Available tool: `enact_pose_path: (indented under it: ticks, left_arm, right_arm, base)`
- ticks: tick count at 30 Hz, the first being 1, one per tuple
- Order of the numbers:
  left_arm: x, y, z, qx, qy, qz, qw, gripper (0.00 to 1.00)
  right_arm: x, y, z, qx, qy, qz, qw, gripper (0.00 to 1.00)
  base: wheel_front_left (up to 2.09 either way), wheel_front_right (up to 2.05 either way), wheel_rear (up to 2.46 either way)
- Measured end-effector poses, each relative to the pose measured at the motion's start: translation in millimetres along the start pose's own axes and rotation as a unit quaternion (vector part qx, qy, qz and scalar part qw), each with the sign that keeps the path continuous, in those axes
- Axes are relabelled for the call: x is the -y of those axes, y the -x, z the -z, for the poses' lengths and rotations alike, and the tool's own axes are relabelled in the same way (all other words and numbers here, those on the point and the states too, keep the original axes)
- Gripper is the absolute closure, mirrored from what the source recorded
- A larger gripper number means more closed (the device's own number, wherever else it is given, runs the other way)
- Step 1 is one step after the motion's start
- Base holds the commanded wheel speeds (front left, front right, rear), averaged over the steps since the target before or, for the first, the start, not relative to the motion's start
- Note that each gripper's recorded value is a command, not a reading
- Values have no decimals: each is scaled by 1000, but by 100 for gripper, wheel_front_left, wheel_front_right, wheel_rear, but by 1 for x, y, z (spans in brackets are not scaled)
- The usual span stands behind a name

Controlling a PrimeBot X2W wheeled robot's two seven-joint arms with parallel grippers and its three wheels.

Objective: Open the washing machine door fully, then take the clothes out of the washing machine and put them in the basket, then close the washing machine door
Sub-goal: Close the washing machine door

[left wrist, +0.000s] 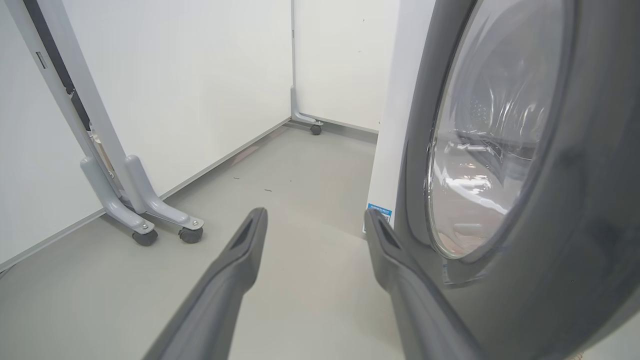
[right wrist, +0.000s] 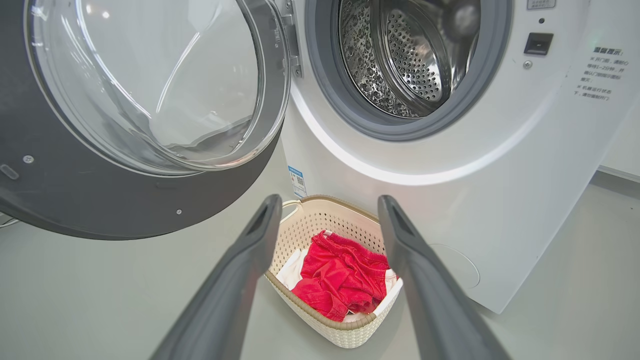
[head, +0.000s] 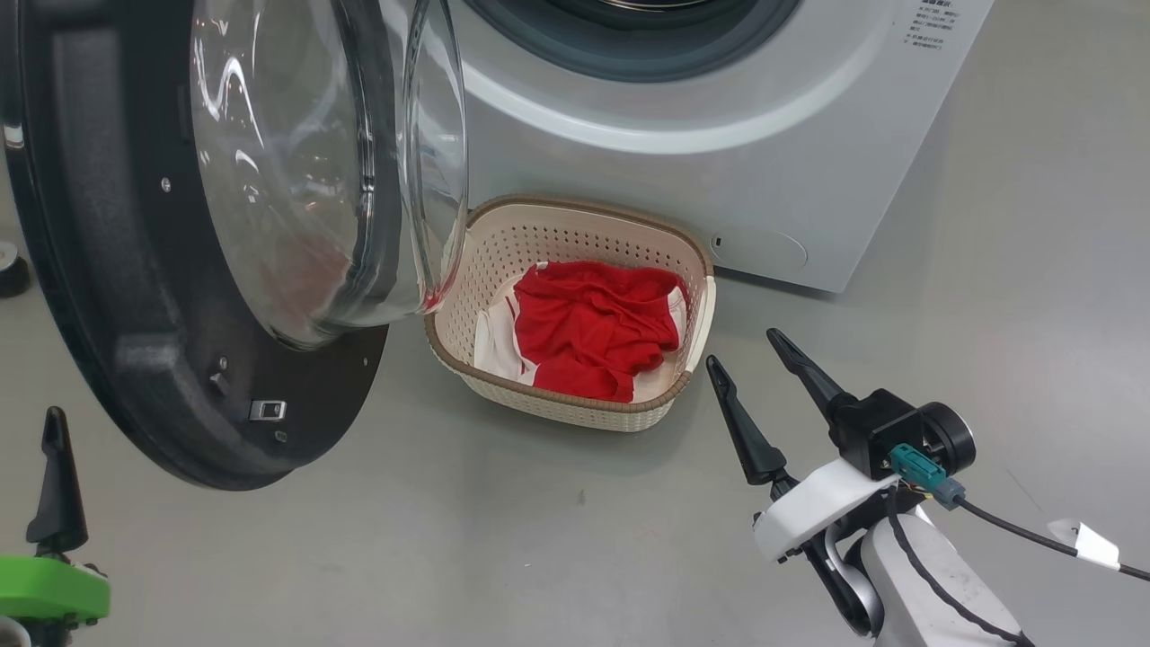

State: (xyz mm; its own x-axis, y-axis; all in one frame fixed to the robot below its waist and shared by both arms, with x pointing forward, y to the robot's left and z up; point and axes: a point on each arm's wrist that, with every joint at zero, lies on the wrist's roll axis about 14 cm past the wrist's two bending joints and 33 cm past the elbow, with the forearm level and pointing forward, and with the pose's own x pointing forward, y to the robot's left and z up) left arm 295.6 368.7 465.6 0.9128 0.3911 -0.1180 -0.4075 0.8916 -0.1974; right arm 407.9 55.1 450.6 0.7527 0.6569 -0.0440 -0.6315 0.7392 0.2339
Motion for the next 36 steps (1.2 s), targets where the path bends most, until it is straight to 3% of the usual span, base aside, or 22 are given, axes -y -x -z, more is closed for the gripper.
enact_pose_path:
  ticks: [13,14,15,16,26,33,36]
  left_arm:
    - [0,0,4,-6,1,1,1000,0]
    - [0,0,4,-6,0,1,1000,24]
    - [0,0,4,-6,0,2,1000,73]
    - [0,0,5,-7,0,2,1000,100]
    - [-1,-3,0,-5,-10,10,1000,100]
    - [-4,-15,-34,34,-36,22,999,100]
    - [-8,-22,-52,61,-19,13,998,100]
  right_arm:
    - [0,0,0,1,-2,0,1000,0]
    - [0,0,0,1,-3,0,1000,0]
    - [0,0,0,1,-4,0,1000,0]
    - [0,0,0,1,-3,0,1000,0]
    - [0,0,-1,2,-2,4,1000,0]
    - [0,0,-2,3,-2,3,1000,0]
    - [-1,0,-3,3,-2,2,1000,0]
  base:
    - [0,0,0]
    - [0,0,0]
    - [0,0,0]
    - [0,0,0]
    - [0,0,0]
    - [0,0,0]
    - [0,0,0]
